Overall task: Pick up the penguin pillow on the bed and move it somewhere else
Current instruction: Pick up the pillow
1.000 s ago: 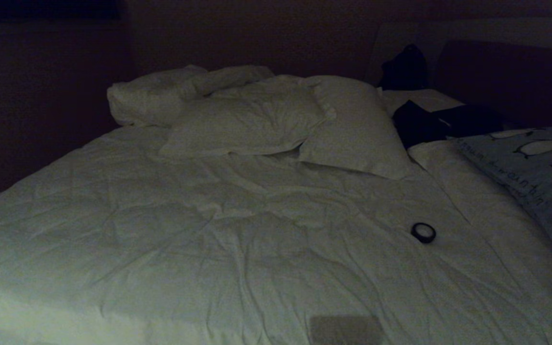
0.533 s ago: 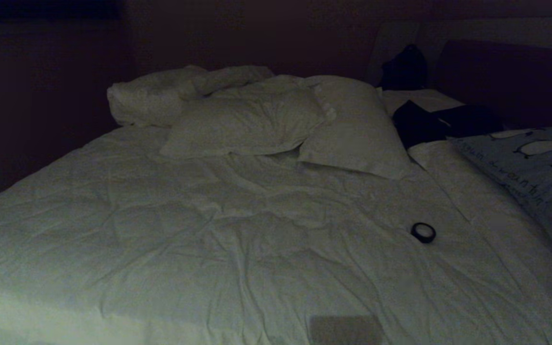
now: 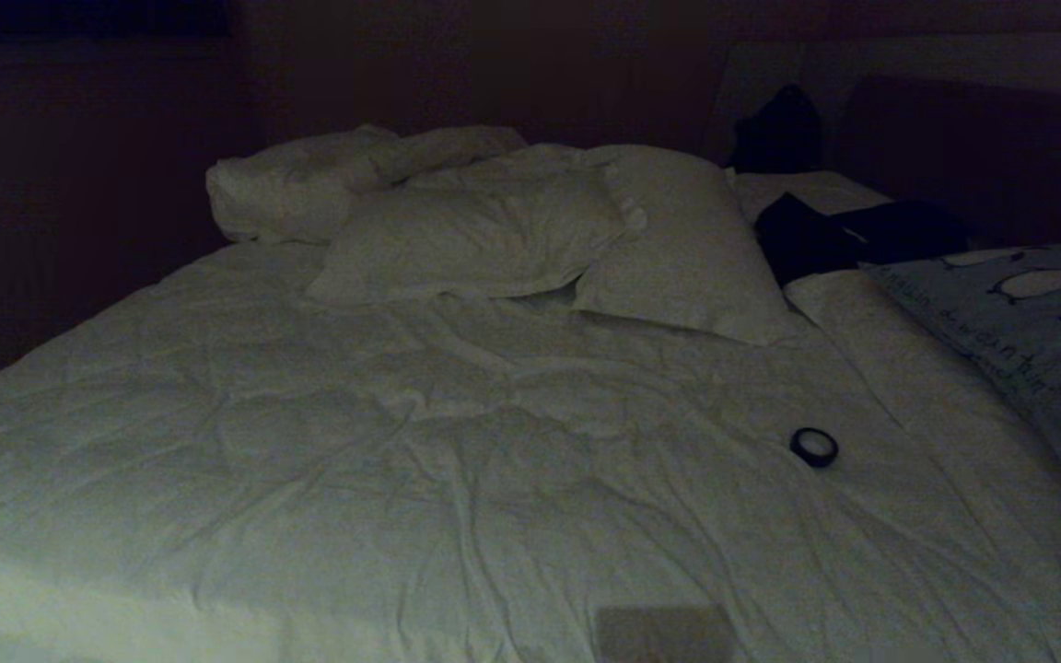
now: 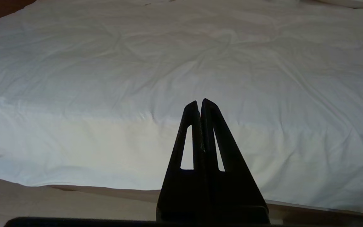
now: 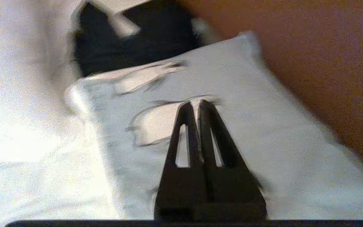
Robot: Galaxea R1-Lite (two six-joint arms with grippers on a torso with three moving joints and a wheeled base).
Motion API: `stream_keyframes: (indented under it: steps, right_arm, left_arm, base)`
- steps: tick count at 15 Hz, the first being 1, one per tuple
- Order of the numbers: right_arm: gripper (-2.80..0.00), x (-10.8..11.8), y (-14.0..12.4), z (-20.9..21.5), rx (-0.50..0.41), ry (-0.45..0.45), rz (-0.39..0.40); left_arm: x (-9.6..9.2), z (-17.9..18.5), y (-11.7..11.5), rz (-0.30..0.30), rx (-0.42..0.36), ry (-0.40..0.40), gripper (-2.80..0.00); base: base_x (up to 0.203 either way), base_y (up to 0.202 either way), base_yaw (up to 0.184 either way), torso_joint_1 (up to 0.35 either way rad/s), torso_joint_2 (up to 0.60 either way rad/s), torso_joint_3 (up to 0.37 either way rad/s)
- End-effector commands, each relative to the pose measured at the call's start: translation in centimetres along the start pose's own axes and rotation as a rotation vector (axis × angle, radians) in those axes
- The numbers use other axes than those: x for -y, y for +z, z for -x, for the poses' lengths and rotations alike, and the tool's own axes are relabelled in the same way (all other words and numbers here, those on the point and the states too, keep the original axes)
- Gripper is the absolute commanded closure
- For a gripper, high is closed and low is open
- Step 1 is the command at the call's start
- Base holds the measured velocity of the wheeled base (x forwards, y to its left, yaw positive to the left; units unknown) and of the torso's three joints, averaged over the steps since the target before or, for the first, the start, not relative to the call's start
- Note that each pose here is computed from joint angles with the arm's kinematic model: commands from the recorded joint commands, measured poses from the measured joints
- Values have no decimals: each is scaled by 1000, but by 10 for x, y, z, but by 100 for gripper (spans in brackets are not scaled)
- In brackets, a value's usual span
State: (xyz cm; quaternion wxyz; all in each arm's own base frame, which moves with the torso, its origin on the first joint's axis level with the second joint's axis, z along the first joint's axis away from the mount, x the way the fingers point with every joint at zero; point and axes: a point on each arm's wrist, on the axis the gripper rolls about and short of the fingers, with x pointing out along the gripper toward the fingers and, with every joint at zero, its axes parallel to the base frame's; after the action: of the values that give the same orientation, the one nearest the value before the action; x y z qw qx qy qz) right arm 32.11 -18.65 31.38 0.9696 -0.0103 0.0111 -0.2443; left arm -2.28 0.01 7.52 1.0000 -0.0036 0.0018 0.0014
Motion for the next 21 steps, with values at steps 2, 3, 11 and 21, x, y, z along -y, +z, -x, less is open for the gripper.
stream_keyframes:
  steps: [2,3,11,21]
  right_arm:
    - [0,-46,7,12,-37,128,-98]
    - [0,-59,11,21,-58,171,-131]
    - [0,-92,34,100,-315,667,-274]
    - [0,-75,70,243,-354,828,-307]
  left_arm:
    - [0,0,0,0,-1,2,0]
    - [0,0,0,0,-1,0,0]
    - [0,0,0,0,-1,0,0]
    - [0,0,0,0,-1,0,0]
  base:
    - [0,0,0,0,0,0]
    - [0,0,0,0,0,0]
    - [0,0,0,0,0,0]
    - [0,0,0,0,0,0]
